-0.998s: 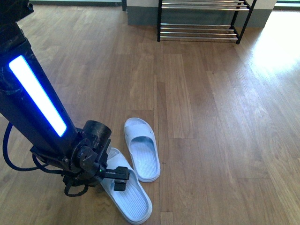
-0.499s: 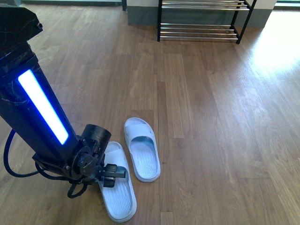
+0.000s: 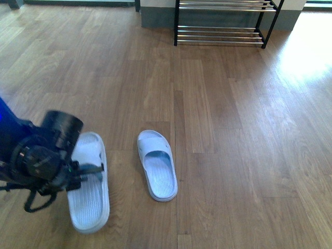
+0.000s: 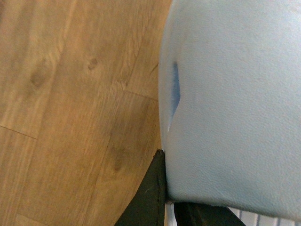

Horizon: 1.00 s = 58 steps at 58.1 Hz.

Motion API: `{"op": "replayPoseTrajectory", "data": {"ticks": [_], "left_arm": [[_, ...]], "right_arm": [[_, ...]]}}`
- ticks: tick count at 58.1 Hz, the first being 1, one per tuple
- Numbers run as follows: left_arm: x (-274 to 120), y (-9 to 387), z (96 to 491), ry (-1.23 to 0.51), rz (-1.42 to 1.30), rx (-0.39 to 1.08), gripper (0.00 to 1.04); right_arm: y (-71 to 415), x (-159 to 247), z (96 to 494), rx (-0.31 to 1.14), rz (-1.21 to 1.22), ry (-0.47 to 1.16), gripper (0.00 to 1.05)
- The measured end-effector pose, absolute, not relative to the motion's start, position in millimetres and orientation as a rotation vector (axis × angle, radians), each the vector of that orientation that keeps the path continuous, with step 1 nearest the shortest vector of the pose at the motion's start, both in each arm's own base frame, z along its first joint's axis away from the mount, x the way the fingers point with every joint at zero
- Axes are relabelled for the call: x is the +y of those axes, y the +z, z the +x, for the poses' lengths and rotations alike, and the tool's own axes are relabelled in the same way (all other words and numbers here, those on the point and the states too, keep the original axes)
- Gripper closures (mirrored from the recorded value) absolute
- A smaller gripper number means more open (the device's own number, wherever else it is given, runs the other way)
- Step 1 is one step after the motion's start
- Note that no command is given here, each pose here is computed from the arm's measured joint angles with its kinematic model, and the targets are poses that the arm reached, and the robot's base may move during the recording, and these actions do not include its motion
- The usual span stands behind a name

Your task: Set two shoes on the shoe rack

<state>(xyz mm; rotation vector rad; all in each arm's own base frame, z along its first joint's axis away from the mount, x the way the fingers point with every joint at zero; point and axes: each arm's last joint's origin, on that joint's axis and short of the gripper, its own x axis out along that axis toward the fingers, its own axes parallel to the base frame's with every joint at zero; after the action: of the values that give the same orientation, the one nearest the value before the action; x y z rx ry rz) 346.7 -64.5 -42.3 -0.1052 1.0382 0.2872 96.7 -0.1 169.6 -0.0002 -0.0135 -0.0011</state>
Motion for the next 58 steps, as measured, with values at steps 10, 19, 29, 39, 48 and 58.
{"op": "replayPoseTrajectory", "data": {"ticks": [10, 19, 29, 39, 48, 58], "left_arm": [[-55, 22, 315, 0.306, -0.112, 0.96, 1.03], [-47, 64, 288, 0.325, -0.109, 0.901, 1.03], [-47, 125, 252, 0.323, -0.056, 0.751, 1.03], [-43, 176, 201, 0.43, 0.057, 0.558, 1.03], [-41, 191, 177, 0.499, 0.127, 0.45, 1.03], [-41, 188, 176, 0.491, 0.142, 0.46, 1.03]], "right_arm": [[170, 0, 97, -0.014, 0.0, -0.002, 0.09], [170, 0, 97, -0.014, 0.0, -0.001, 0.09], [170, 0, 97, -0.014, 0.0, -0.001, 0.09], [170, 0, 97, -0.014, 0.0, -0.001, 0.09], [170, 0, 97, -0.014, 0.0, -0.001, 0.09], [170, 0, 97, -0.014, 0.0, -0.002, 0.09]]}}
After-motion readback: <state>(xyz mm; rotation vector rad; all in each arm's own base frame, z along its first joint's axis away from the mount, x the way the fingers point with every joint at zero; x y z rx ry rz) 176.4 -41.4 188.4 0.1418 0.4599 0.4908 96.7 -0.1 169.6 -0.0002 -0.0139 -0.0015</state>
